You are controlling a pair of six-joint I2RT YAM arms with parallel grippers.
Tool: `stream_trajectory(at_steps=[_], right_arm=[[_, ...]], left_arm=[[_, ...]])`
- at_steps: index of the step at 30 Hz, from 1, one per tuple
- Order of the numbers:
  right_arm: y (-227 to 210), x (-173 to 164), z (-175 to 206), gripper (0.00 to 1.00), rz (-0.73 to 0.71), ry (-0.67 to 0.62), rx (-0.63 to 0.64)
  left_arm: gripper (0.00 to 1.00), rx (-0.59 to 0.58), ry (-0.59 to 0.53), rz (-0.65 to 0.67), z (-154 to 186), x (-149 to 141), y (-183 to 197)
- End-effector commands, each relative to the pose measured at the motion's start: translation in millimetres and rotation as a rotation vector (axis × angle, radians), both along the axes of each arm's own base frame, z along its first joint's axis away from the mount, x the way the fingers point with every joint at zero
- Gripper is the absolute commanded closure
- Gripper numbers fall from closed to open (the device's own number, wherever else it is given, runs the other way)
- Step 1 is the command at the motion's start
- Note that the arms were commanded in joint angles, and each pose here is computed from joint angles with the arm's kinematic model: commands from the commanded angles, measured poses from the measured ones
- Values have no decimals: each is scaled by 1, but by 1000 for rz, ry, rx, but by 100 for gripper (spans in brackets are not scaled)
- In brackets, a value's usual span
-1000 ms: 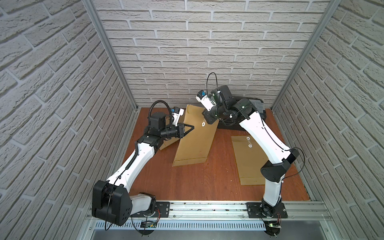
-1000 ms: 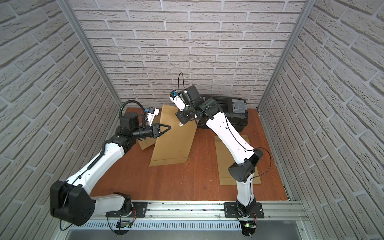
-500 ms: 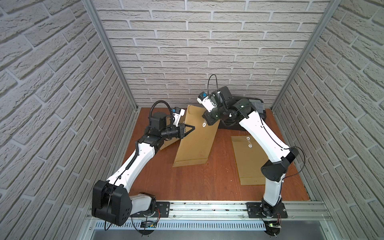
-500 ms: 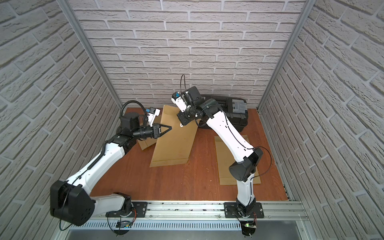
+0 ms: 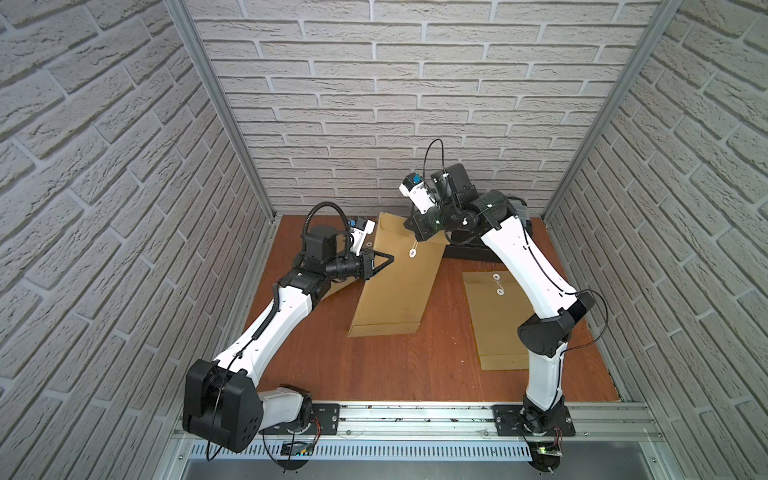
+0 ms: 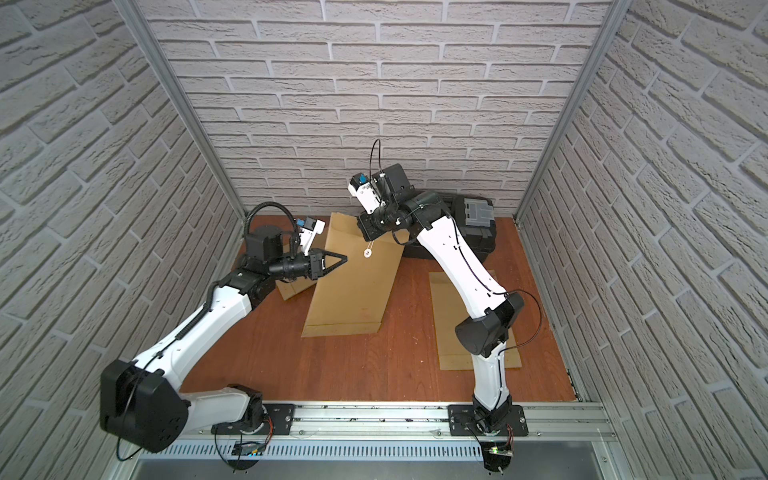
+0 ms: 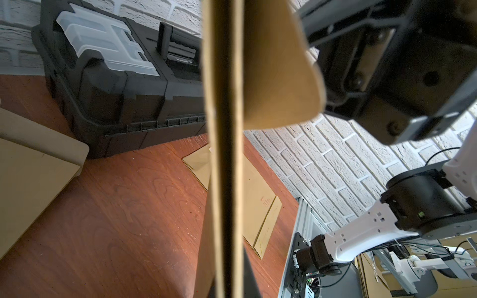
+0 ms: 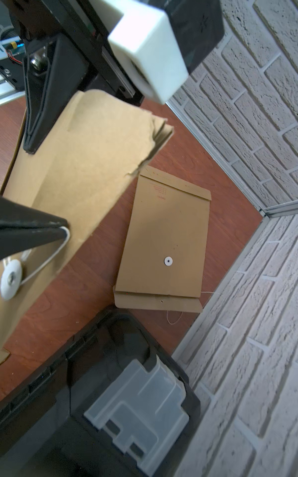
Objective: Close the mouth of the file bag
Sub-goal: Close the file bag.
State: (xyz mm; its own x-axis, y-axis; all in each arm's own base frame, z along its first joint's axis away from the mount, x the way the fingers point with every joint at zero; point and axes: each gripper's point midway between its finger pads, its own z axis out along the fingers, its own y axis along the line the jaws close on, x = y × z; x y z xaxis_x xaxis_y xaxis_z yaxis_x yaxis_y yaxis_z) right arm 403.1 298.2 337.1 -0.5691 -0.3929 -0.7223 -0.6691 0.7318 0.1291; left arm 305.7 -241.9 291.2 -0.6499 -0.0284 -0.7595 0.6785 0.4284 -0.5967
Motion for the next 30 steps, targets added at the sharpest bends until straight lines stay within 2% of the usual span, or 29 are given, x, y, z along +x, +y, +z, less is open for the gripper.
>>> stream_trajectory(at_steps=[1,8,14,18,23,30], right_arm=[[7,-17,13,97,42,13,74],[3,-38,-3,97,34,60,131],[1,-35,-22,97,9,79,131],[-6,-26,-25,97,-30,25,137],[-12,-22,-25,97,-34,-62,209],[-10,-17,-32,97,-32,-89,287]], left_arm=[[100,-26,-111,-4,31,0,1],[100,-38,-118,37,37,10,8],[100,-43,-118,36,40,11,7],[100,-47,-124,38,43,9,8],[100,-52,-132,39,47,7,9],[100,-58,-134,31,51,5,7]])
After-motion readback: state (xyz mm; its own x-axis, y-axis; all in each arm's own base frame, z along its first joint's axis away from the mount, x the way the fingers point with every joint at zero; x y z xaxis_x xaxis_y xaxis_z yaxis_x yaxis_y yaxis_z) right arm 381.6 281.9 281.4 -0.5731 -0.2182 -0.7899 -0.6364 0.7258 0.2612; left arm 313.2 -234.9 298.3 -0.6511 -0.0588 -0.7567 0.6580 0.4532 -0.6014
